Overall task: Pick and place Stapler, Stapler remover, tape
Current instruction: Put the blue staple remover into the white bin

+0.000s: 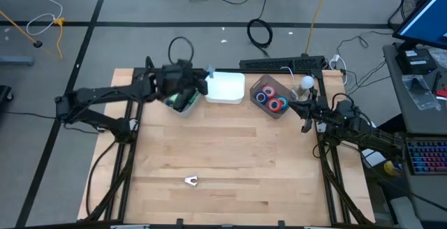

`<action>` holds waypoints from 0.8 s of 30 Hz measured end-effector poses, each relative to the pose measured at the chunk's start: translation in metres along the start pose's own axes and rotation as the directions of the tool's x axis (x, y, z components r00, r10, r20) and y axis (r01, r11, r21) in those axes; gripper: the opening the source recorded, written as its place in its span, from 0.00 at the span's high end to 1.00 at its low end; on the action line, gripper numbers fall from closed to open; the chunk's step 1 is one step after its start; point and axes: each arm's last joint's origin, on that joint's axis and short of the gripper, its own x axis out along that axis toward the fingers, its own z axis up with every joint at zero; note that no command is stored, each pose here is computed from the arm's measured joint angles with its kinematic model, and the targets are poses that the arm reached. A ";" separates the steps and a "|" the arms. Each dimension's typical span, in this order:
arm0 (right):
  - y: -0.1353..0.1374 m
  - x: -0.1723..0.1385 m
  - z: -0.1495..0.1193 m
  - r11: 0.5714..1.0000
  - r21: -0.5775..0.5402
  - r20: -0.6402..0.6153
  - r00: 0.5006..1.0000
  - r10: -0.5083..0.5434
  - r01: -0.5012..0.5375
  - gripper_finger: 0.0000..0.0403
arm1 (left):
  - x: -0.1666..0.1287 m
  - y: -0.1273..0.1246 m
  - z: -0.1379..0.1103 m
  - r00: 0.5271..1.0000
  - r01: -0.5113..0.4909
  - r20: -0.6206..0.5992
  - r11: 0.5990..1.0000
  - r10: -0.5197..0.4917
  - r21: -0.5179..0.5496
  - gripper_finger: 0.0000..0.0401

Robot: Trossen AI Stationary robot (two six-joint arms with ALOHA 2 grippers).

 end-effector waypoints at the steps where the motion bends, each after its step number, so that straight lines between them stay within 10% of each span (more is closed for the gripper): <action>1: 0.000 0.000 0.000 1.000 0.000 0.000 1.000 0.000 0.000 1.00 | 0.003 0.000 0.006 1.000 -0.023 -0.017 0.999 0.024 0.037 1.00; 11: -0.001 0.000 0.000 0.999 0.000 0.008 0.999 -0.049 0.049 1.00 | 0.047 0.004 0.043 0.969 -0.105 -0.179 0.940 0.169 0.324 1.00; 24: -0.002 0.000 0.000 0.997 -0.004 0.012 0.997 -0.078 0.078 1.00 | 0.126 0.004 0.015 0.865 0.040 -0.419 0.796 0.275 0.604 1.00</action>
